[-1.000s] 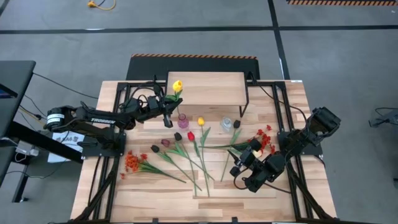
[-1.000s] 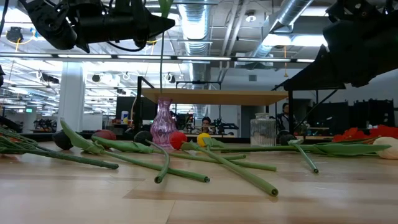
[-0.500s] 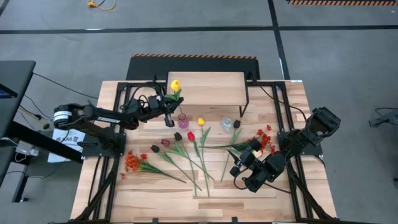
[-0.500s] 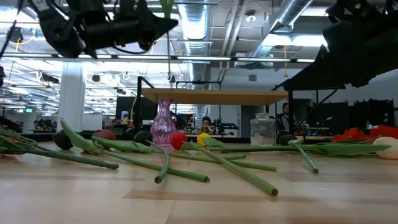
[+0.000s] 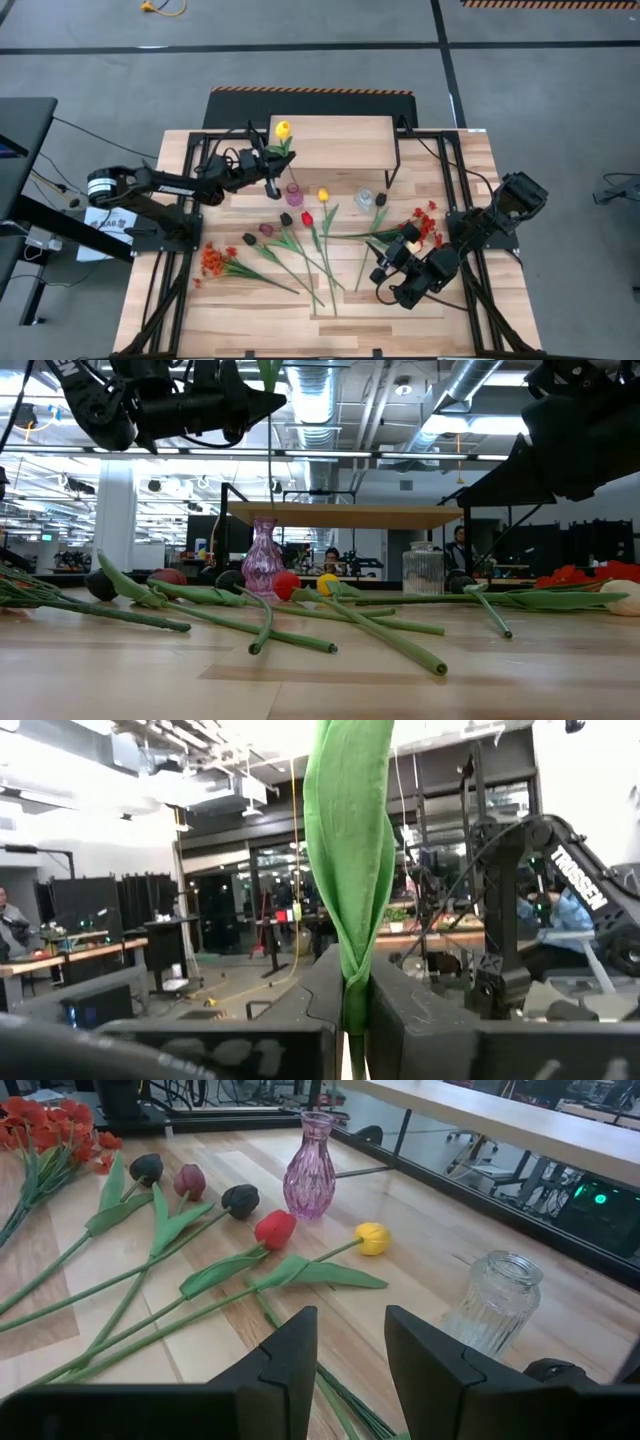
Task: Pick and place flowers into a vace then onto a shelf
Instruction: Put the bottom yellow tulip into the violet vase, then put the white tulip into the violet vase
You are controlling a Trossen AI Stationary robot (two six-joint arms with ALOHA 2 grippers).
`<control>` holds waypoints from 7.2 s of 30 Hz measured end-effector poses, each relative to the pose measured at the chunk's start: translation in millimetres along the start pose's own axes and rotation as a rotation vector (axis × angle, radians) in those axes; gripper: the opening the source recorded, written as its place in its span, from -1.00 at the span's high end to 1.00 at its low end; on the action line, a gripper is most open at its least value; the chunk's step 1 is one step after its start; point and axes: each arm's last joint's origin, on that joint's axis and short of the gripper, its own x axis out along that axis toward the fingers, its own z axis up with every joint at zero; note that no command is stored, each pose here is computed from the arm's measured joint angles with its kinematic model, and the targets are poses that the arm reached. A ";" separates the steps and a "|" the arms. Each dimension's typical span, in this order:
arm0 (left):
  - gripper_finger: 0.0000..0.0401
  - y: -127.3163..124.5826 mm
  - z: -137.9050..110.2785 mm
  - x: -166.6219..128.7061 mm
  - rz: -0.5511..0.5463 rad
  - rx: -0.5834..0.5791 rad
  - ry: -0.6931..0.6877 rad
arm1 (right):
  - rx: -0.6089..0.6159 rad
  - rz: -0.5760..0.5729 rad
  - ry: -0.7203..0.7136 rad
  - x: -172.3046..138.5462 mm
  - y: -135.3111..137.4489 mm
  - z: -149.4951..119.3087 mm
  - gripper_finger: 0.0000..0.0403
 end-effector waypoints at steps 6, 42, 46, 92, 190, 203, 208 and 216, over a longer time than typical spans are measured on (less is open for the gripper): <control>0.97 0.0 1.2 -1.4 -0.003 0.004 0.039 | 0.007 0.008 0.007 0.5 0.4 0.2 0.44; 0.65 -0.1 -1.1 -1.6 0.004 -0.020 0.062 | 0.008 0.008 0.007 0.5 0.5 0.3 0.44; 0.47 -0.4 -3.6 -1.8 0.002 -0.025 0.088 | 0.008 0.008 0.007 0.4 0.5 0.3 0.44; -0.08 -38.5 32.9 -24.4 0.316 0.114 0.256 | 0.012 0.012 0.010 0.5 0.8 0.3 0.44; -0.08 0.4 73.5 10.4 0.159 0.111 0.847 | 0.019 0.028 0.023 0.5 1.6 0.4 0.44; -0.08 5.4 84.4 3.7 0.237 0.159 1.001 | 0.019 0.028 0.023 0.4 1.7 0.4 0.44; -0.08 5.6 85.0 2.2 0.243 0.156 1.023 | 0.019 0.029 0.024 0.5 1.7 0.3 0.44; -0.08 5.3 87.1 -2.6 0.332 0.244 1.082 | 0.020 0.029 0.024 0.5 1.7 0.4 0.44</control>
